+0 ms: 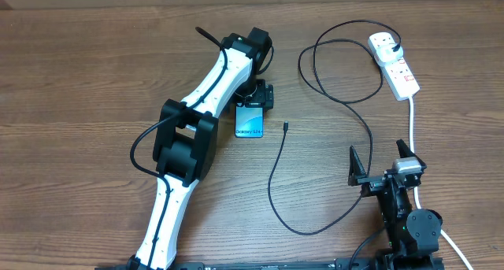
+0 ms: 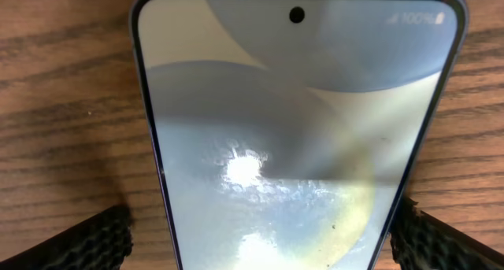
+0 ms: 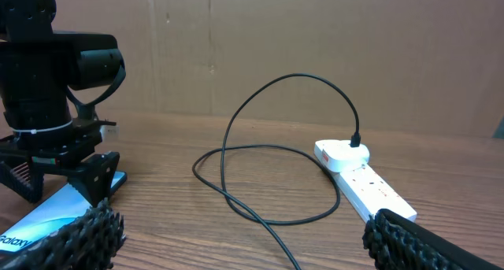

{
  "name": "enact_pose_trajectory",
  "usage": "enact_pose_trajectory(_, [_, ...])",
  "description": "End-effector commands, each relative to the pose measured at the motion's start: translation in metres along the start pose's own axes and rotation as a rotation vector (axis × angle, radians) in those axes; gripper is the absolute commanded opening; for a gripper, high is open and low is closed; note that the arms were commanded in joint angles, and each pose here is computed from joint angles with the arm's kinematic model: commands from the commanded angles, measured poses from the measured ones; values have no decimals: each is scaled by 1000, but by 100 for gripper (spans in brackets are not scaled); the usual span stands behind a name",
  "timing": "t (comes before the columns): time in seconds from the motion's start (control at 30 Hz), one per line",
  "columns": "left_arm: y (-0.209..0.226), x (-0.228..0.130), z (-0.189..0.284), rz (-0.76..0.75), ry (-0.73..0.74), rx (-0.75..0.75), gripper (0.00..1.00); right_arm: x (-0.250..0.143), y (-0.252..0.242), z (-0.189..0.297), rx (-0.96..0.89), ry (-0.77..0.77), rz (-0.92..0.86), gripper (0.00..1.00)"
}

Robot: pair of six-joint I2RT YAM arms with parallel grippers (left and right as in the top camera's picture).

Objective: Plug charger to phone and switch on socket
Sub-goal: 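Close the left gripper on the phone's sides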

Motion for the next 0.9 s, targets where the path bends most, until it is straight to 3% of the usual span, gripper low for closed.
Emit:
enact_pose_trajectory(0.0, [-3,-7,-13,37,22,70,97,-3,1,0,15,3,1,100])
enact_pose_trajectory(0.3, [-10,-15,-17,37,58,69,88,-3,1,0,14,2,1,100])
enact_pose_trajectory(0.87, [-6,-23,-31,6,93,91,88,-3,1,0,15,3,1,100])
Point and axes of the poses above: each gripper's point midway between its finger pads, its own z axis back along the fingers, its own y axis along the line the jaws close on, x = y × z, the point moved 9 cm from there along z, back along the fingers, and after that the axes turned 10 degrees about -z, right-handed, at the moved point
